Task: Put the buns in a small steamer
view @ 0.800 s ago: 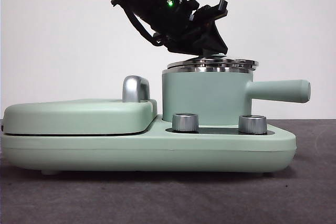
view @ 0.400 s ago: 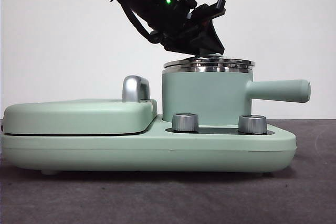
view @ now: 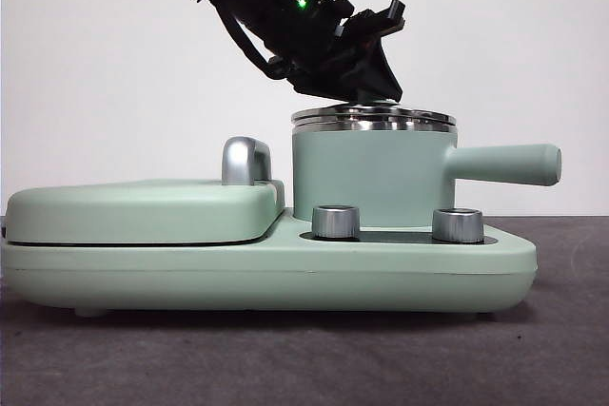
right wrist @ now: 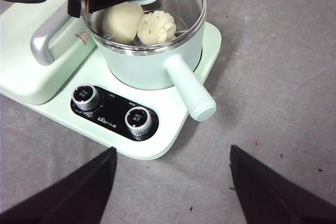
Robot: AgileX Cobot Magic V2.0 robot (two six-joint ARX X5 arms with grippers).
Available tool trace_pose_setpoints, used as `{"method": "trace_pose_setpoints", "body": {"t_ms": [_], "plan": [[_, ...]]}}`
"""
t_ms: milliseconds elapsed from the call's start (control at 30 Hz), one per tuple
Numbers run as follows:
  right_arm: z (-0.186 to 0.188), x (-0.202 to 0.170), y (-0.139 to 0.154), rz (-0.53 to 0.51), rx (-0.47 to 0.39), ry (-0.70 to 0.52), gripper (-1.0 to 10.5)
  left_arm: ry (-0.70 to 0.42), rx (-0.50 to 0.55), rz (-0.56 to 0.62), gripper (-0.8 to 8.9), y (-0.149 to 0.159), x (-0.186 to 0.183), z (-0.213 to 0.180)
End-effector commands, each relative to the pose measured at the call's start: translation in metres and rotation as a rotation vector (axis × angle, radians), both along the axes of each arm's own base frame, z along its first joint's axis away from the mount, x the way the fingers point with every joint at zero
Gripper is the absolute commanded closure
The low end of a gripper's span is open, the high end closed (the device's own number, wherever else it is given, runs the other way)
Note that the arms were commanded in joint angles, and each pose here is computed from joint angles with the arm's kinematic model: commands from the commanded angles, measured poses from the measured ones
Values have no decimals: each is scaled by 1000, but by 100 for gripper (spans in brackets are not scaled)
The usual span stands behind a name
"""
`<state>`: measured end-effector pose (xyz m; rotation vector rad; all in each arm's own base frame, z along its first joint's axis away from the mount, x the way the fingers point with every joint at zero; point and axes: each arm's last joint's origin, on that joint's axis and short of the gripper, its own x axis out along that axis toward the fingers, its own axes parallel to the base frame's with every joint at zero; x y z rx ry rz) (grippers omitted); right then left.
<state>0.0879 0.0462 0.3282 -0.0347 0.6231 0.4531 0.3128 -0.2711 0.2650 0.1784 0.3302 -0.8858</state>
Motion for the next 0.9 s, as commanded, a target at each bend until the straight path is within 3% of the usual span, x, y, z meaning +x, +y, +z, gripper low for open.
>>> {"method": "trace_pose_setpoints", "body": {"t_ms": [33,167,467,767,900], "plan": [[2,1,1,-3,10,-1,614,-32,-15,-6,803,-2,-1,9],[2,1,1,-3,10,-1,614,-33,-15,-7,766,-2,-1,9],[2,1,1,-3,11,-1,614,-27,-20,-5,504,-2,-2,10],[2,1,1,-2,11,0,613,-3,-9,-5,496,22,-27,51],[1,3,2,3,10,9,612,158,-60,-2,498,49,-43,71]]}}
